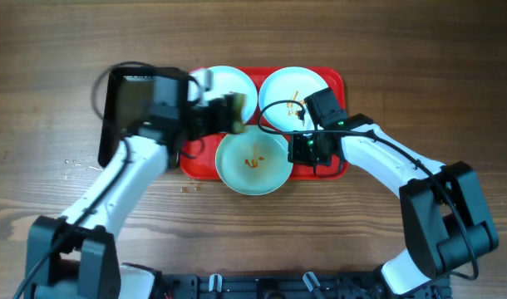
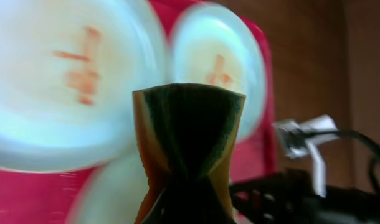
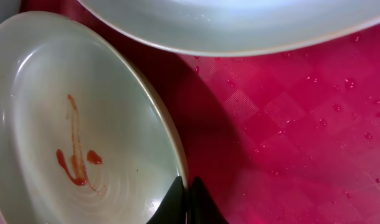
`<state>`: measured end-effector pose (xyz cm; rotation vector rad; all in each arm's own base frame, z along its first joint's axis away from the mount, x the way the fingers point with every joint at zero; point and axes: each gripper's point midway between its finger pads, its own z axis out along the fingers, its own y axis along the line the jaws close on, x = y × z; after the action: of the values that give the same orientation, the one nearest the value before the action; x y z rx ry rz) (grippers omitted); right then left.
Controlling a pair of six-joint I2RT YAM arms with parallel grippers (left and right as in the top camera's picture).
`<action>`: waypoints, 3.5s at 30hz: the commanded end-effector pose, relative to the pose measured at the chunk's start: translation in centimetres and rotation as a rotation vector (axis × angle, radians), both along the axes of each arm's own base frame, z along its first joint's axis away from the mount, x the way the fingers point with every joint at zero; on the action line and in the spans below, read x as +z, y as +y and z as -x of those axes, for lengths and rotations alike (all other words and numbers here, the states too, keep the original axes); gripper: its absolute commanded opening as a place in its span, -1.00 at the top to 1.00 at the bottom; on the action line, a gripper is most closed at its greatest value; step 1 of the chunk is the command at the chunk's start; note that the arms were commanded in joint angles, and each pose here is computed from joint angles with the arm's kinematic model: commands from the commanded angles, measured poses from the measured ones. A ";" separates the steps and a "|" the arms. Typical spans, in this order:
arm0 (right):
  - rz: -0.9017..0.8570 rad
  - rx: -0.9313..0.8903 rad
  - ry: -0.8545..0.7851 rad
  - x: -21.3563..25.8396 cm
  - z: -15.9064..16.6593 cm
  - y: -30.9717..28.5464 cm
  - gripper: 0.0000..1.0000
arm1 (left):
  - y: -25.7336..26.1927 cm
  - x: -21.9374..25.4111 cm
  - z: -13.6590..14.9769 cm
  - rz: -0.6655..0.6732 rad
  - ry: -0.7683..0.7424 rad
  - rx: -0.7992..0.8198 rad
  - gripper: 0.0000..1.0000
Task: Clean dirty plates on tray and stack at the side
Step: 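Scrub the front plate with the sponge in the left gripper, then carry the cleaned plate right and set it on the table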
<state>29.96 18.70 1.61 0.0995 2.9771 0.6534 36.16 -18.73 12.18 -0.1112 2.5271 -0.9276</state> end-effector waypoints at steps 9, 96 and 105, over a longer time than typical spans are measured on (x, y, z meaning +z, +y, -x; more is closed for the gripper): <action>-0.016 -0.010 0.016 0.0 -0.1 0.5 0.91 | -7.5 -6.7 4.8 0.072 0.377 0.040 0.92; 0.563 0.018 -0.561 10.0 -4.6 -5.9 0.91 | 13.0 -2.0 2.9 -0.502 0.131 0.414 0.92; 0.736 -0.005 -0.735 12.6 -4.0 -4.0 0.91 | 13.5 -2.0 2.9 -0.526 0.126 0.429 0.92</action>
<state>32.95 15.69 11.56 -0.2401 2.4316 -0.2318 33.07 -5.88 10.02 -0.5319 2.6319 -0.1226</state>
